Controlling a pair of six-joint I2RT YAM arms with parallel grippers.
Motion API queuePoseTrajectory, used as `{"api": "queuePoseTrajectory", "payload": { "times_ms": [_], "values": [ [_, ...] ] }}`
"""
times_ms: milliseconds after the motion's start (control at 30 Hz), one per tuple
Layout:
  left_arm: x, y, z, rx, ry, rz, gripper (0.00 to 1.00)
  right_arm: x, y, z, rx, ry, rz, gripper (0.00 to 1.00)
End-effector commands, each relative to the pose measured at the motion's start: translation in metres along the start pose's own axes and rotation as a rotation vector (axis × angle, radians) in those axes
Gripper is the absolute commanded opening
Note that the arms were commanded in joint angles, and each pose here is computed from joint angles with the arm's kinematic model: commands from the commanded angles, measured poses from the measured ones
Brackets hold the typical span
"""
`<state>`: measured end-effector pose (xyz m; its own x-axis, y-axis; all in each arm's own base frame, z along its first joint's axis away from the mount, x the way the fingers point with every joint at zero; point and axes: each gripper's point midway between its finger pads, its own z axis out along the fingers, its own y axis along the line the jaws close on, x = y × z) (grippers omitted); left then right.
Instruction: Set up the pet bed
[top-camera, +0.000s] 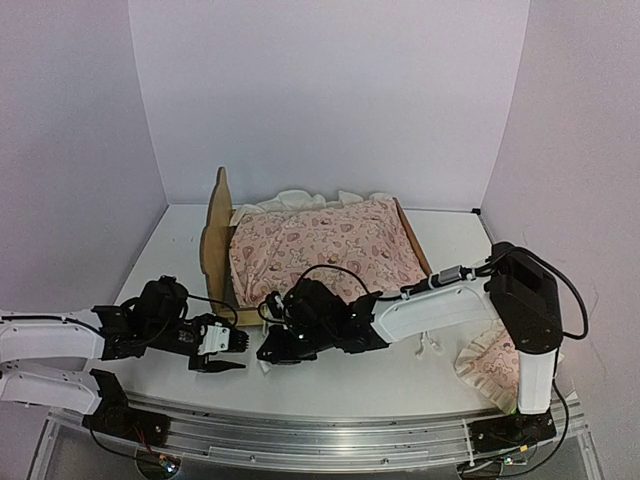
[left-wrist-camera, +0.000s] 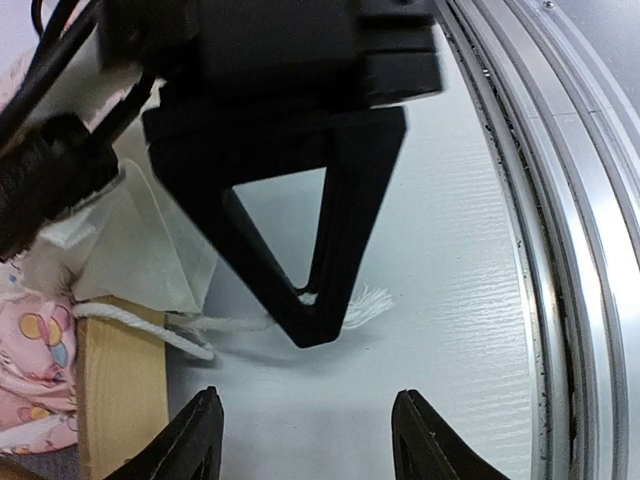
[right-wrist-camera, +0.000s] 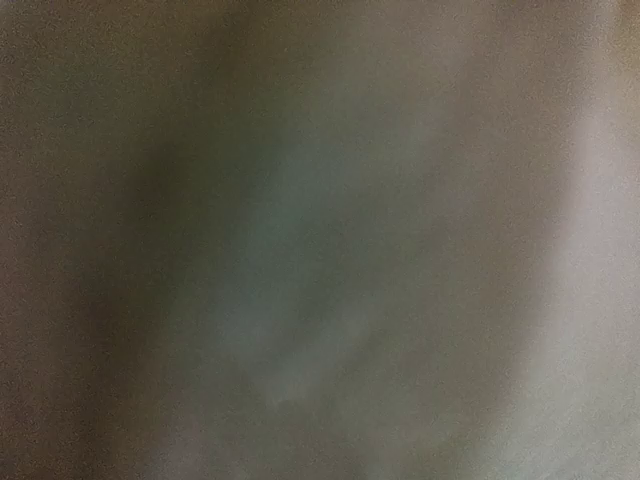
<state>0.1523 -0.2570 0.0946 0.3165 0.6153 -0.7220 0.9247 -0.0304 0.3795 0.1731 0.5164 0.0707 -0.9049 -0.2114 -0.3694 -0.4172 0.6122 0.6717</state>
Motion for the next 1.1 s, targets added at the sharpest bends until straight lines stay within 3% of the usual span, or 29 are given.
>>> {"api": "queuePoseTrajectory", "payload": {
  "times_ms": [0,133,300,567,733,1067],
  "values": [
    [-0.02,0.005,-0.014,-0.118,-0.126,0.29,0.58,-0.027,0.008,0.01,-0.056,-0.042,0.16,0.0],
    [-0.022,-0.005,-0.021,-0.246,-0.203,0.666,0.6,-0.028,0.007,0.019,-0.069,-0.015,0.255,0.0],
    [-0.008,-0.029,-0.015,-0.241,-0.227,0.927,0.61,-0.032,0.007,0.021,-0.074,-0.014,0.308,0.0],
    [-0.005,-0.014,-0.002,-0.296,-0.186,0.979,0.69,-0.031,0.015,0.021,-0.1,0.01,0.32,0.0],
    [0.004,-0.022,0.008,-0.237,-0.178,1.015,0.6,-0.033,0.014,0.018,-0.098,0.002,0.317,0.0],
    [0.004,0.0,0.023,-0.244,-0.125,0.998,0.46,-0.031,0.015,0.016,-0.104,0.012,0.317,0.0]
  ]
}}
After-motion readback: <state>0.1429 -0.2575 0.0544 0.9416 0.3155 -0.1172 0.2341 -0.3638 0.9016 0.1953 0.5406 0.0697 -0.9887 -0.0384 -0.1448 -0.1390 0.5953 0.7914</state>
